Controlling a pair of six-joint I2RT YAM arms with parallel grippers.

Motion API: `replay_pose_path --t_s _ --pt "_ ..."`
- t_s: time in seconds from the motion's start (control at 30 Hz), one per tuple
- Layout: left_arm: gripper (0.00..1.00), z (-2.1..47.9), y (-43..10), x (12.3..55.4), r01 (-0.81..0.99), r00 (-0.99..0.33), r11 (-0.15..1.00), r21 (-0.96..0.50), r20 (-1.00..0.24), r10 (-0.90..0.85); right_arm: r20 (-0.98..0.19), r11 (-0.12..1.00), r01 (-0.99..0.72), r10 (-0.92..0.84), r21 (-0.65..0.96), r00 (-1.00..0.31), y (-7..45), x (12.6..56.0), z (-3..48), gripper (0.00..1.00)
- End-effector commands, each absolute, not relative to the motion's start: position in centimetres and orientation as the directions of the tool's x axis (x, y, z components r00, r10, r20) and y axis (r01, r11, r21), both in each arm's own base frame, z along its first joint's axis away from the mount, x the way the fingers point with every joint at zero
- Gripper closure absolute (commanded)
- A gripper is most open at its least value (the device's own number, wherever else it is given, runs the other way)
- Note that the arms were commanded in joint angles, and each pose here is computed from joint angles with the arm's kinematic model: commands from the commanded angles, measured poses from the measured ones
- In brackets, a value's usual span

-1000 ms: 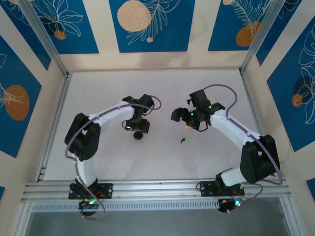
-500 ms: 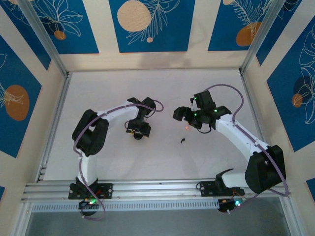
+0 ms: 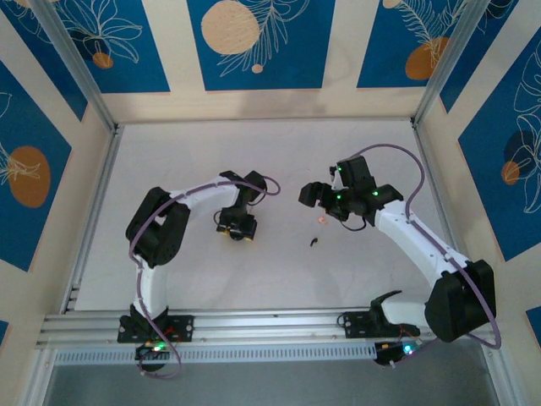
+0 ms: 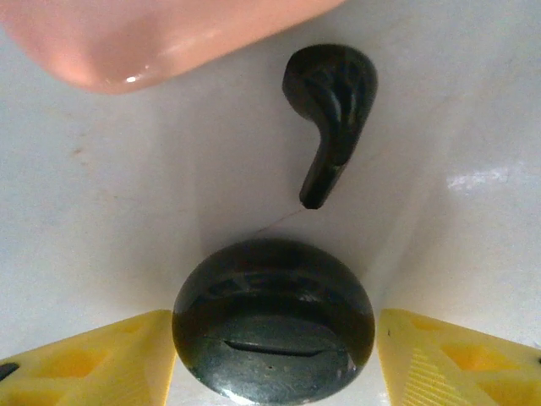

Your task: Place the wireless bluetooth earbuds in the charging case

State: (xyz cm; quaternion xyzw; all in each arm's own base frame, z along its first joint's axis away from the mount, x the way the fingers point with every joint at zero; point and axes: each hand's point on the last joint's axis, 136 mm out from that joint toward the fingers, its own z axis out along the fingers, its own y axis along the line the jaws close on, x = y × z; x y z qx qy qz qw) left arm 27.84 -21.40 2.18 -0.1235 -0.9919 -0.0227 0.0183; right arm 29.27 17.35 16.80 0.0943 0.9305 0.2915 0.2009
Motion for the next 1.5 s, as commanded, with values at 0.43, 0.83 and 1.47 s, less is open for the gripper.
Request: replay_pose_path --t_s 0.43,0.83,1.47 --pt "0.57 2.2 -21.3 28.8 0.282 -0.959 0.959 0.021 0.007 0.282 -0.277 0.789 0.099 0.326 0.606 -0.904 16.6 28.1 16.3 0.17" --pt "0.59 7.8 -26.1 29.5 0.641 -0.726 0.759 -0.113 -0.411 0.552 -0.236 0.689 0.027 0.284 0.724 -0.929 16.7 28.3 15.4 0.19" --pt "0.61 12.3 -32.8 24.3 0.987 -0.098 0.158 -0.012 -0.831 0.548 -0.228 0.518 -0.162 0.066 0.84 -0.971 21.1 26.0 14.9 0.4"
